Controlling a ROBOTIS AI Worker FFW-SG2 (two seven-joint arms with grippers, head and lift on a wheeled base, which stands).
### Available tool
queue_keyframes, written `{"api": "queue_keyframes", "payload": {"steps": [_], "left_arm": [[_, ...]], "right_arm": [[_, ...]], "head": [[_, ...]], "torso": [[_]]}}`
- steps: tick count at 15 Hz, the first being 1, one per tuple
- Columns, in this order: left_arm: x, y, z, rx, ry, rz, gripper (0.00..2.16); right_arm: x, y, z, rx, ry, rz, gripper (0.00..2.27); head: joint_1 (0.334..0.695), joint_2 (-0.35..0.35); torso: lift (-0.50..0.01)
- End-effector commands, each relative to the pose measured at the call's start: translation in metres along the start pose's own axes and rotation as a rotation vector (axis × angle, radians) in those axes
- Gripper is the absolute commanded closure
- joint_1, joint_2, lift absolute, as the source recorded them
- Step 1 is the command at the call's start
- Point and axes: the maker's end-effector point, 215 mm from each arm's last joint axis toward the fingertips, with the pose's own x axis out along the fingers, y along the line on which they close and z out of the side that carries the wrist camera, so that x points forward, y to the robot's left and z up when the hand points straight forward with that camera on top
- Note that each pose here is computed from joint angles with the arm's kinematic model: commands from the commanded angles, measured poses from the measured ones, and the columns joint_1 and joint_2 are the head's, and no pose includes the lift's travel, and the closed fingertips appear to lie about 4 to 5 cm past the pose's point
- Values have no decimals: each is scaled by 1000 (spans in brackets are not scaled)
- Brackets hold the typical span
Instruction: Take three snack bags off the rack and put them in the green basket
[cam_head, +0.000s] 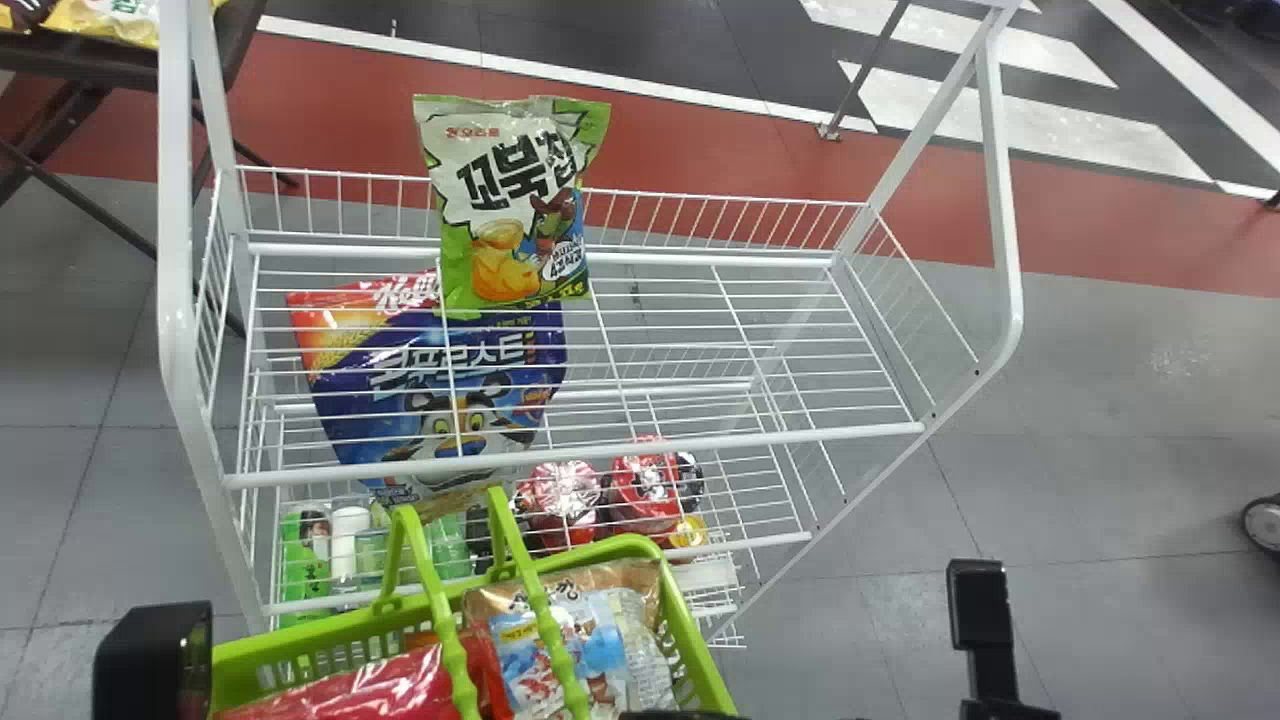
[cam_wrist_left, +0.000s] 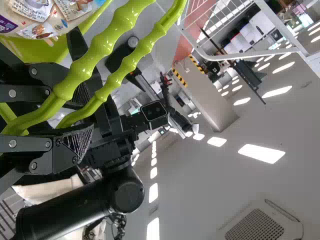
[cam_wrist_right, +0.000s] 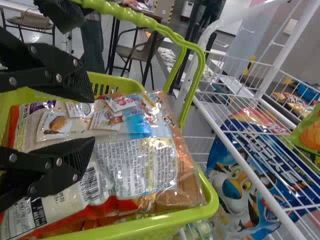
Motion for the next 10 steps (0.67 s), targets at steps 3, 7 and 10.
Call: {"api": "queue_keyframes", "payload": {"steps": [3, 7, 10], "left_arm": [[2, 2, -9, 3, 24, 27, 923], [5, 4, -18, 3, 45, 45, 923], [7, 4, -35, -40, 94, 48, 923]], "right_arm": [[4, 33, 115, -518, -381, -51, 66], [1, 83, 160, -759, -652, -104, 66], [13, 93, 162, -791, -735, -213, 66]], "head": [[695, -350], [695, -350], [695, -350]], "torso": [[-20], [-20], [-20]]}}
